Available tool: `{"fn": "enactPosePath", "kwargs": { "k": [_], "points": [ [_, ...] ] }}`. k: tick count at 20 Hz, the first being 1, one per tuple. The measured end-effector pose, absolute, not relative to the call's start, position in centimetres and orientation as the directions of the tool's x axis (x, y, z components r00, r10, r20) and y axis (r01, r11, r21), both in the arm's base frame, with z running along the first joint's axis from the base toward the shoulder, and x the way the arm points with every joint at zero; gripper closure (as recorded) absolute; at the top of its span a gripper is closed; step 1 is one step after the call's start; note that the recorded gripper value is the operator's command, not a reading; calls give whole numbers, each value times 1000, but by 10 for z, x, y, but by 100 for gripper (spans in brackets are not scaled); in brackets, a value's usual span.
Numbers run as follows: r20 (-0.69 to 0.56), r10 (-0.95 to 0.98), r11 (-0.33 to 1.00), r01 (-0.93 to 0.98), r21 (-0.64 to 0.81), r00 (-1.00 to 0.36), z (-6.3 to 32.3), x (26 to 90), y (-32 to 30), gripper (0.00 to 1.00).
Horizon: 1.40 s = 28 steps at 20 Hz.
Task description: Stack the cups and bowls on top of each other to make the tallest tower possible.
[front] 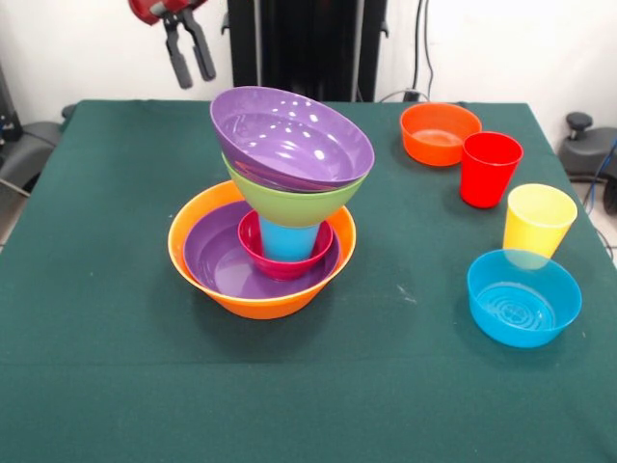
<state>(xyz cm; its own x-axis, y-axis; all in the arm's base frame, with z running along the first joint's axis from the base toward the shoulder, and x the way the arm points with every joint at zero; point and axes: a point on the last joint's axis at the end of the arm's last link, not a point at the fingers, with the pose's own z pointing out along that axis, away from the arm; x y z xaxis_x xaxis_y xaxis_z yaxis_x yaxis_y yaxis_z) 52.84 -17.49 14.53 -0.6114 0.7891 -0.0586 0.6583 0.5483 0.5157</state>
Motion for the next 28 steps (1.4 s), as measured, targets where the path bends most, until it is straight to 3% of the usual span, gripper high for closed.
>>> {"fn": "enactPosePath", "kwargs": {
  "k": [7,14,28],
  "points": [
    [-22,818,489,675,553,-575,202,558,-177,0],
    [-1,815,477,670,570,-579,225,573,-150,0],
    [-26,753,604,674,425,-658,177,559,13,0]
  ]
}}
